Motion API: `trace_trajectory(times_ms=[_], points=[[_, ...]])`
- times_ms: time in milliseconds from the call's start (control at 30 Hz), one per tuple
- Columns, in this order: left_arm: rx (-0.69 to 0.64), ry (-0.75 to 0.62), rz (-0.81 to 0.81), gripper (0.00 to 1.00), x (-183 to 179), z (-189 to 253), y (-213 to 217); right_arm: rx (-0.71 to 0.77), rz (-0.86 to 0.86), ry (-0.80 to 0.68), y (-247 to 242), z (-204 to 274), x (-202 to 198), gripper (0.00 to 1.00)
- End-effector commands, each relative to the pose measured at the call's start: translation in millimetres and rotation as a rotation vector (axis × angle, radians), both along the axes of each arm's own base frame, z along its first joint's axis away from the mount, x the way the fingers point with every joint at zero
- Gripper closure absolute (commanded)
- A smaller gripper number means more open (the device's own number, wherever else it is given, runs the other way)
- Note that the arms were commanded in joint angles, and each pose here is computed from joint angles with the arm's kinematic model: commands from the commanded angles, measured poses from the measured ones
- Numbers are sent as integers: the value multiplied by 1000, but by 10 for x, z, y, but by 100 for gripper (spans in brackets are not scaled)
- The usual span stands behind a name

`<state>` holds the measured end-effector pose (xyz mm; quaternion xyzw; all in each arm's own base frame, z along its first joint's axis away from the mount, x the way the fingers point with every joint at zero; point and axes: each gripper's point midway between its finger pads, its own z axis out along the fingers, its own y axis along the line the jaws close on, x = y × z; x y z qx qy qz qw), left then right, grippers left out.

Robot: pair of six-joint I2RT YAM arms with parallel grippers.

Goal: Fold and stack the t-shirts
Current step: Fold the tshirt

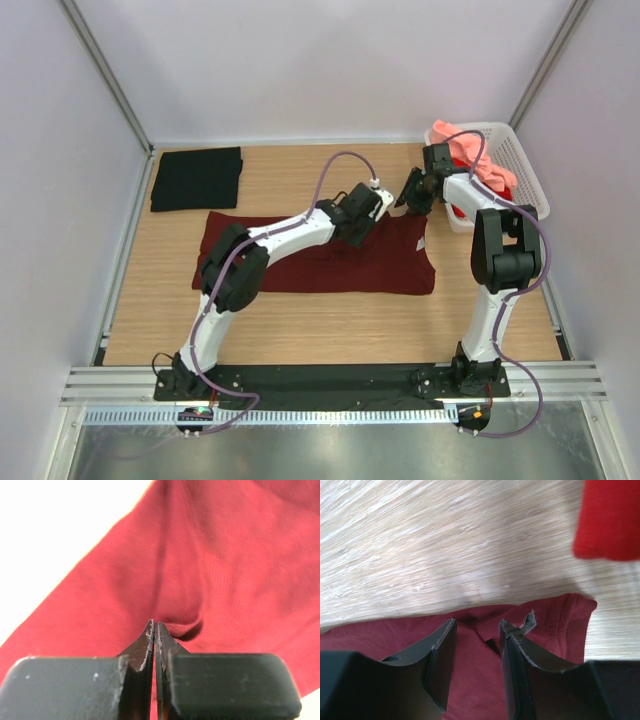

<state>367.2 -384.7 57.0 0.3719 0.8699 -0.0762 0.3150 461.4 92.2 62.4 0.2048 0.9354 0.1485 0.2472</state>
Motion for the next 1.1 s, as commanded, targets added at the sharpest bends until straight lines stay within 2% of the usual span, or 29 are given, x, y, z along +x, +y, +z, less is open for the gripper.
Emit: trace_trajectory(times_ms=[0, 467, 833, 933, 1000, 1033, 1067], points=[[-16, -63, 64, 100, 296, 167, 51, 19, 51, -107, 83, 345, 142, 53], [-7, -74, 182, 100, 772, 166, 284, 16, 233, -120, 261, 279, 244, 50], [-11, -19, 233, 100, 712, 91, 404, 49, 308, -65, 360, -25, 219, 53], [-11, 7, 245, 93, 647, 66, 432, 34, 280, -68, 313, 16, 204, 55], [-28, 9, 258, 89, 617, 144, 441, 35, 263, -102, 310, 222, 185, 55], [-33, 10, 268, 78, 612, 181, 467, 38, 242, -112, 307, 319, 183, 54], [-43, 13, 294, 73, 586, 266, 493, 16, 210, -95, 254, 369, 140, 54]])
